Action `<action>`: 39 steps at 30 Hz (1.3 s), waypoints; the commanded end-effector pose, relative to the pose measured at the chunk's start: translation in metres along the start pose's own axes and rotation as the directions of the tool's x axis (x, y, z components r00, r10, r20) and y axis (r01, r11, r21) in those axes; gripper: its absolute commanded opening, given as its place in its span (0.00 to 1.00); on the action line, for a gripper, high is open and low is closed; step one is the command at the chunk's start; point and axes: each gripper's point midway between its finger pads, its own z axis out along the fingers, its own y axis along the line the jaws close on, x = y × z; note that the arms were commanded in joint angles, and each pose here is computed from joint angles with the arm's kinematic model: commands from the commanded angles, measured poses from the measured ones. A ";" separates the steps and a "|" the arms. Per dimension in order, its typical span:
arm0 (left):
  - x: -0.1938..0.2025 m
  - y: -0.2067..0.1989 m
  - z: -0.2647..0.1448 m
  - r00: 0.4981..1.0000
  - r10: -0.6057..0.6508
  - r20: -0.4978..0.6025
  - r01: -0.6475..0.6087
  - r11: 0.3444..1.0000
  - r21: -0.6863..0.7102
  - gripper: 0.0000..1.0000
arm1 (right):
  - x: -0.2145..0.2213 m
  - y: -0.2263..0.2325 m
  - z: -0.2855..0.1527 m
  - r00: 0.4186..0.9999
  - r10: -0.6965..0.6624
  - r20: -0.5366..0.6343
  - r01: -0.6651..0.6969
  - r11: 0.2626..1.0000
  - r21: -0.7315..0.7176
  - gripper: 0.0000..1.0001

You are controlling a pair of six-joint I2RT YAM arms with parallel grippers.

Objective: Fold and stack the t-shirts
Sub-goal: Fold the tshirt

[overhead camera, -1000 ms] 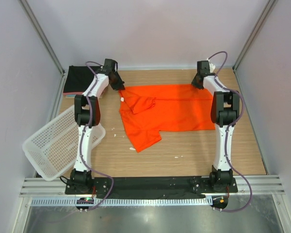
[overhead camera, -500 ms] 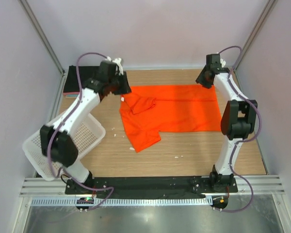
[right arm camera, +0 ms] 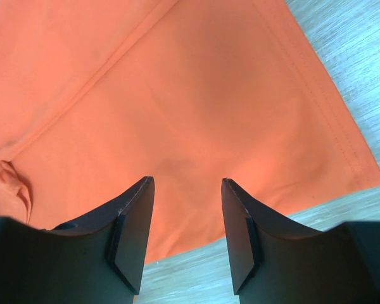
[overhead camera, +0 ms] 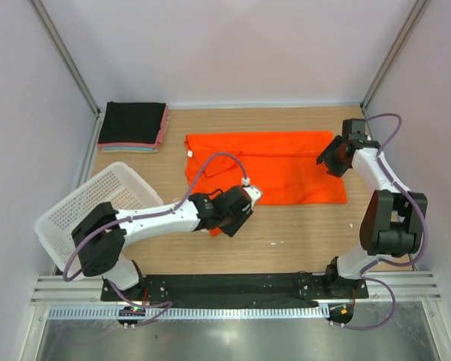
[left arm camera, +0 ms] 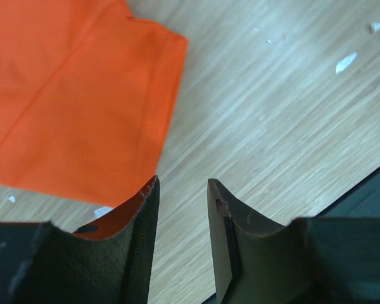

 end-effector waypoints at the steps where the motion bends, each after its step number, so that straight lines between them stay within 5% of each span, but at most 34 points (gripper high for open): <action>1: -0.016 0.002 0.009 0.994 0.085 0.070 -0.077 0.991 -0.106 0.38 | -0.012 0.020 -0.025 0.998 0.006 0.067 0.001 0.994 -0.107 0.53; 12: 0.019 0.012 0.050 0.992 0.116 -0.047 -0.123 0.979 -0.165 0.39 | 0.000 -0.011 -0.024 0.996 0.063 0.067 -0.059 0.997 -0.057 0.52; 21: 0.023 0.022 0.059 0.993 0.119 -0.021 -0.121 0.970 -0.213 0.37 | 0.000 -0.025 -0.024 0.995 0.062 0.078 -0.060 0.998 -0.025 0.52; 33: 0.019 0.016 0.036 0.996 0.086 0.000 -0.085 0.981 -0.177 0.00 | 0.021 -0.101 -0.020 0.972 0.217 0.087 -0.230 0.957 0.179 0.51; 39: 0.008 0.014 0.022 0.997 0.076 0.012 -0.073 0.983 -0.170 0.00 | 0.026 -0.126 -0.012 0.963 0.255 0.088 -0.269 0.931 0.247 0.51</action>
